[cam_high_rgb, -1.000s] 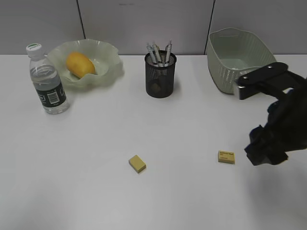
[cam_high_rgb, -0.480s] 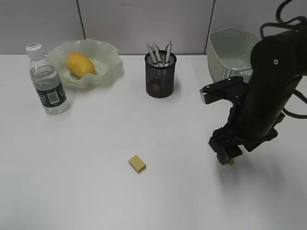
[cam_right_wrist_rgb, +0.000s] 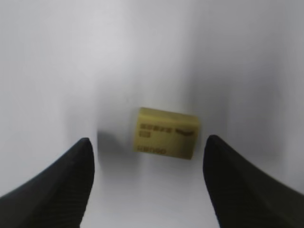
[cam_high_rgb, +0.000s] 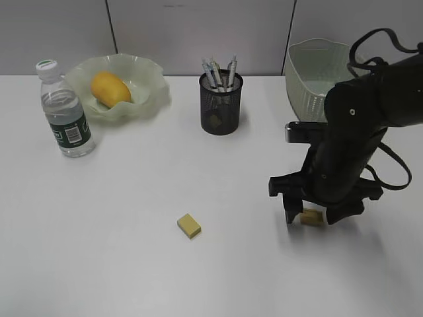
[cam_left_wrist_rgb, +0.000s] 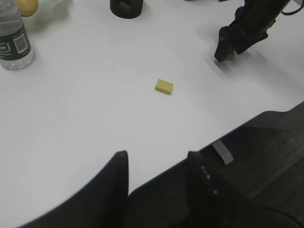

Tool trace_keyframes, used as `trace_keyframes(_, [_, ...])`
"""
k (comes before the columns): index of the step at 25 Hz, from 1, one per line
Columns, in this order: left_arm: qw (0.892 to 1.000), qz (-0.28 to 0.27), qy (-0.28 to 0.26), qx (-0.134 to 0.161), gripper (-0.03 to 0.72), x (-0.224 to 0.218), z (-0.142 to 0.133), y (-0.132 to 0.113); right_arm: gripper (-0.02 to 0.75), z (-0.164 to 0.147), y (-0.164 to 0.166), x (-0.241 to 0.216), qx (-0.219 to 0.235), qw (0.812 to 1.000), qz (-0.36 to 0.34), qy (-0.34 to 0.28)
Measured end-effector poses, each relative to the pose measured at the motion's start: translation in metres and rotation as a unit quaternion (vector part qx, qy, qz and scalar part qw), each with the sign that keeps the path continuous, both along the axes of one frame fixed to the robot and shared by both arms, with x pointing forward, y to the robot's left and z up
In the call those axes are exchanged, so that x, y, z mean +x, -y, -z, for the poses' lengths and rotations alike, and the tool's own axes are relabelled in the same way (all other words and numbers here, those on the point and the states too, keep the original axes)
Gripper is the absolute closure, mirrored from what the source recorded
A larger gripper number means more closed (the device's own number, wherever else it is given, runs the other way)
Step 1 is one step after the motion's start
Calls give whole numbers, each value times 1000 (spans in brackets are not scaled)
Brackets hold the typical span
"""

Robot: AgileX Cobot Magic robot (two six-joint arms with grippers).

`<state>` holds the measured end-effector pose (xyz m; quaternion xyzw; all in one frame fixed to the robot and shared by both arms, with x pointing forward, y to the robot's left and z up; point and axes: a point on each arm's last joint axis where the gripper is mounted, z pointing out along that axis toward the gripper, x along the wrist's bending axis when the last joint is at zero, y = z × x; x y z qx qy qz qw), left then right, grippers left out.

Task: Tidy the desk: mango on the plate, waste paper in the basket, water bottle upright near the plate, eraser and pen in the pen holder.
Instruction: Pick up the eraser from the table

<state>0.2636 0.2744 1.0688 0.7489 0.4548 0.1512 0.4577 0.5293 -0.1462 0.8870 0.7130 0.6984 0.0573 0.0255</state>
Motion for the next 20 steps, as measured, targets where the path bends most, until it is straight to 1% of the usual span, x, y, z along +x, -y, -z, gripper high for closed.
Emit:
trace_keyframes(4, [1000, 0, 0, 0, 378, 0, 0, 0, 218, 9, -1, 1, -1, 1000, 28, -6])
trace_keyframes(7, [1000, 0, 0, 0, 378, 0, 0, 0, 272, 12, -1, 4, -1, 999, 37, -3])
trace_keyframes(11, [1000, 0, -1, 0, 378, 0, 0, 0, 426, 11, -1, 5, 1, 999, 41, 2])
trace_keyframes(17, [1000, 0, -1, 0, 378, 0, 0, 0, 425, 8, -3, 9, 0, 999, 36, 5])
trace_keyframes(20, [1000, 0, -1, 0, 378, 0, 0, 0, 425, -8, -12, 25, 8, 999, 16, 28])
